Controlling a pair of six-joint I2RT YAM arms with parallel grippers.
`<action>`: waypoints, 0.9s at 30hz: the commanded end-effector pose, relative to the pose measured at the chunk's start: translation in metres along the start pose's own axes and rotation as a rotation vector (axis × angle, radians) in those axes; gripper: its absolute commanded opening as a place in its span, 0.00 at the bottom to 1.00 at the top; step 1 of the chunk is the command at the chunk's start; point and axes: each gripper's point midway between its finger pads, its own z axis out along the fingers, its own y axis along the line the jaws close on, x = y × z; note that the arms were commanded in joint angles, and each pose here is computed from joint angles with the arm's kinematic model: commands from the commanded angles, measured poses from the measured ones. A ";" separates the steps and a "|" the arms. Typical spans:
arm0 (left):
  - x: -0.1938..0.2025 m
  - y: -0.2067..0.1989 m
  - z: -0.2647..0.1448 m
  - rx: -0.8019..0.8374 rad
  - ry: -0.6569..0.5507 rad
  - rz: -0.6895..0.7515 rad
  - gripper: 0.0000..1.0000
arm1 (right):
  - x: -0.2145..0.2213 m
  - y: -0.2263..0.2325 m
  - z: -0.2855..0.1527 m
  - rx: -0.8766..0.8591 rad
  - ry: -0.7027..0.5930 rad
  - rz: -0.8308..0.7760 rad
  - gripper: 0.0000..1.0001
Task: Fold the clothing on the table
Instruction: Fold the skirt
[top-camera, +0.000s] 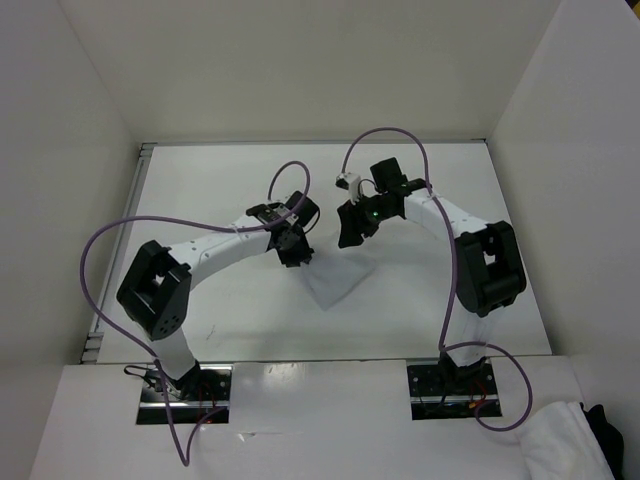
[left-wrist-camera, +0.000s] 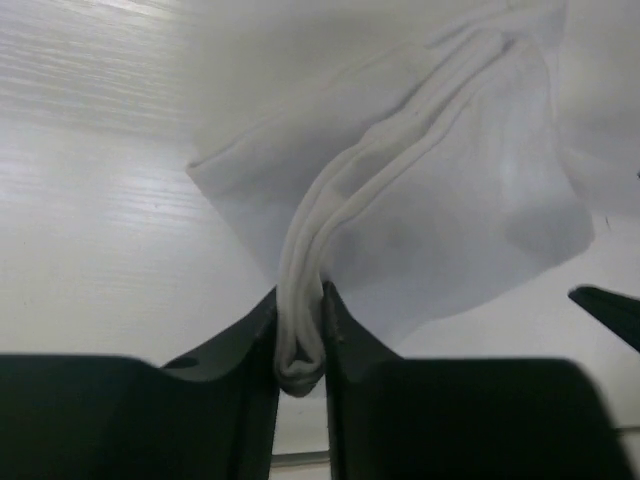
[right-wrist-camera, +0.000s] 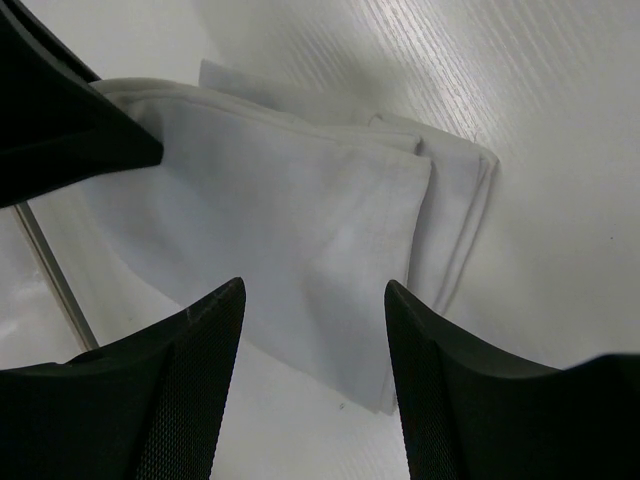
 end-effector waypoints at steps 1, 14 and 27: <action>-0.015 0.008 -0.001 -0.064 -0.070 0.043 0.25 | -0.019 0.005 -0.019 0.023 -0.070 -0.064 0.64; -0.029 0.056 0.054 -0.200 -0.056 0.137 0.47 | -0.016 0.015 -0.014 -0.063 -0.051 -0.061 0.64; -0.076 0.068 0.059 -0.276 -0.159 0.155 0.55 | 0.004 0.038 -0.004 -0.271 -0.004 -0.081 0.45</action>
